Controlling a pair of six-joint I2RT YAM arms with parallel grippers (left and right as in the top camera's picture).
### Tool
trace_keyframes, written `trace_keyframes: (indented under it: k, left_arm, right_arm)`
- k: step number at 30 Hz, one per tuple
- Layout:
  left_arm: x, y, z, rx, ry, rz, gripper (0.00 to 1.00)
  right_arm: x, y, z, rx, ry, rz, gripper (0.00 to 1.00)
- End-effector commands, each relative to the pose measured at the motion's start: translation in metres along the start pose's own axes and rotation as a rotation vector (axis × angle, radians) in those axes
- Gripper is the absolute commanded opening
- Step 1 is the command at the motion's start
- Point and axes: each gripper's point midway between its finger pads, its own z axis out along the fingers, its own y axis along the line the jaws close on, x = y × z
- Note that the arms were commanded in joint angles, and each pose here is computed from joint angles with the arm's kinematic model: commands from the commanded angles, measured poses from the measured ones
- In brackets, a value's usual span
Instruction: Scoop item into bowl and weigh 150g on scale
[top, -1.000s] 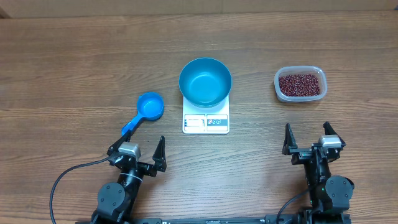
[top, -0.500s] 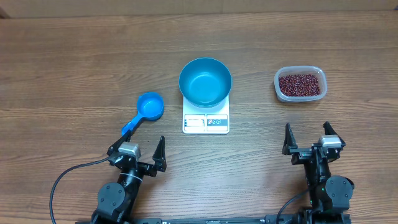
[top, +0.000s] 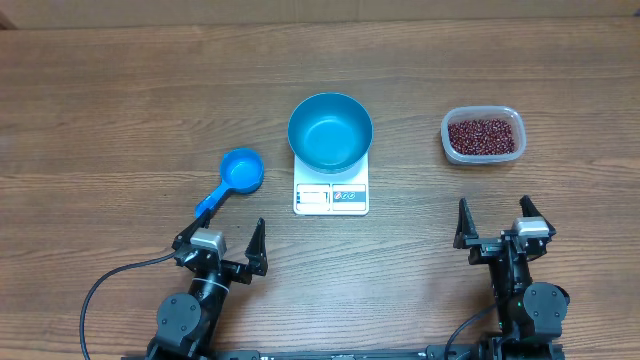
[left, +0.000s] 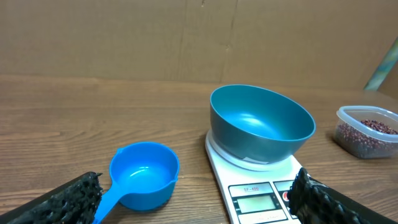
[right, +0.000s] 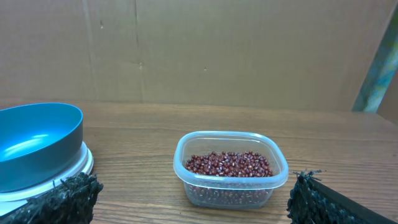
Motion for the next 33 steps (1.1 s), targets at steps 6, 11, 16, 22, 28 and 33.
trace_keyframes:
  k: [6,11,16,22,28,33]
  left_arm:
    - [0.004,-0.028,-0.003,0.158,0.028,-0.056,0.99]
    - [-0.018,-0.029,-0.015,0.141,0.063,-0.033,1.00]
    - [-0.073,-0.017,-0.031,0.021,0.093,0.123,1.00]
    - [-0.125,-0.022,-0.019,-0.011,0.202,0.239,0.99]
    - [-0.152,-0.014,0.008,-0.105,0.435,0.314,1.00]
    - [-0.163,-0.007,0.030,-0.174,0.631,0.364,1.00]
  right_arm:
    - [0.002,0.001,0.000,-0.004,-0.002,0.004,1.00]
    - [0.002,0.001,0.000,-0.004,-0.002,0.004,1.00]
    - [0.002,0.001,0.000,-0.004,-0.002,0.004,1.00]
    - [0.002,0.001,0.000,-0.004,-0.002,0.004,1.00]
    - [0.002,0.001,0.000,-0.004,-0.002,0.004,1.00]
    - [0.002,0.001,0.000,-0.004,-0.002,0.004,1.00]
